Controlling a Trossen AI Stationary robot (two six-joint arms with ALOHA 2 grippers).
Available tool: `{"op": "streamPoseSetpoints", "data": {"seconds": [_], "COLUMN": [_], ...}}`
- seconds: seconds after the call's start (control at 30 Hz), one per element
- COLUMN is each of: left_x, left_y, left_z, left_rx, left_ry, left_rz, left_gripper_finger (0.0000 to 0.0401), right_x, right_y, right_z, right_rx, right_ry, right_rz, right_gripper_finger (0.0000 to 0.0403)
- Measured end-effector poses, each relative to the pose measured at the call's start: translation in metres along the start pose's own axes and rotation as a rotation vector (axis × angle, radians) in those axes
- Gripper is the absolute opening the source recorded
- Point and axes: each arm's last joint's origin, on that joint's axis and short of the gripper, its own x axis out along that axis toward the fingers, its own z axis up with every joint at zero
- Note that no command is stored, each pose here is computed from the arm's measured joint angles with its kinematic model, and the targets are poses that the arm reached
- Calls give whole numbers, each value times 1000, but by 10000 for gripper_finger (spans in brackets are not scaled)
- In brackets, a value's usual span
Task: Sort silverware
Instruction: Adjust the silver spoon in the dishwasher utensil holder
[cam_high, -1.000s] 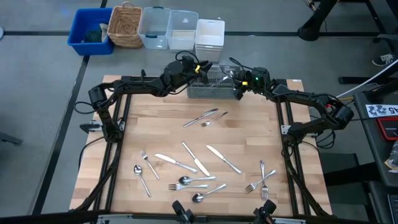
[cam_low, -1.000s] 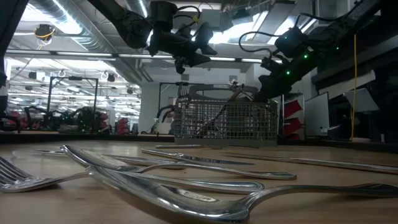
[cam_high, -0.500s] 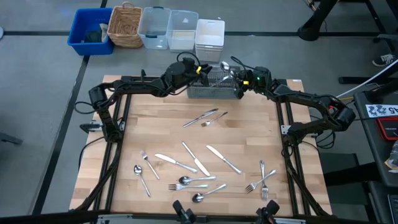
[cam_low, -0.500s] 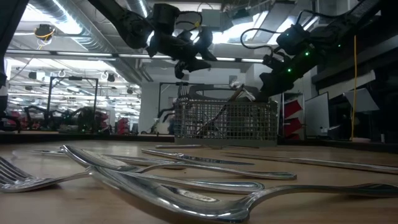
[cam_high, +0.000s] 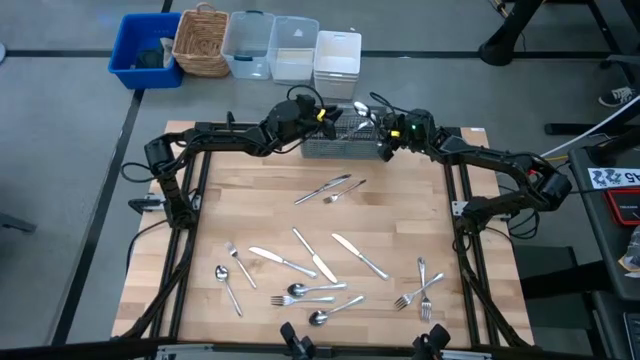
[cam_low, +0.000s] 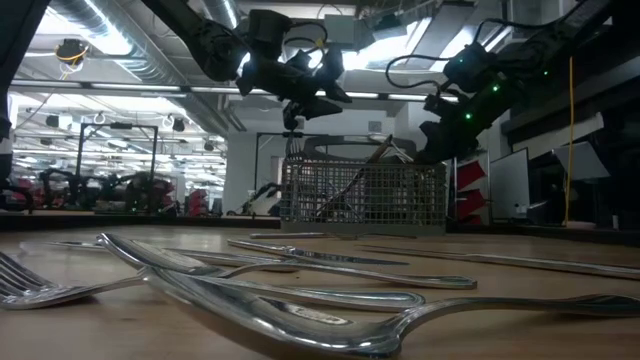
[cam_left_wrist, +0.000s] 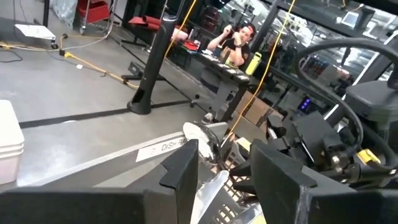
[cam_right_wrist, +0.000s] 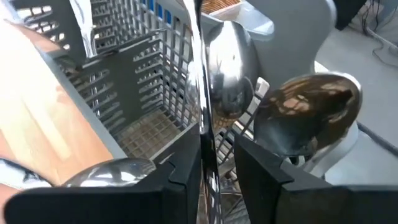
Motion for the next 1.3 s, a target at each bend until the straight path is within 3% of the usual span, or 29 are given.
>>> {"op": "streamPoseSetpoints", "data": {"seconds": [0.77,1.17,1.3], "left_x": [1,1,1], "left_y": [7,10,11], "left_z": [3,-2,-5], "left_rx": [23,54,58], "left_ry": [-4,54,79], "left_rz": [14,34,45], "left_gripper_finger": [132,132,132], "right_x": [-11,-14,-14], "right_y": [-2,-2,-1], "right_z": [9,26,27], "right_rx": [7,5,-54], "right_ry": [-72,-223,-214], "right_rz": [-8,39,69], "right_gripper_finger": [97,97,97]}}
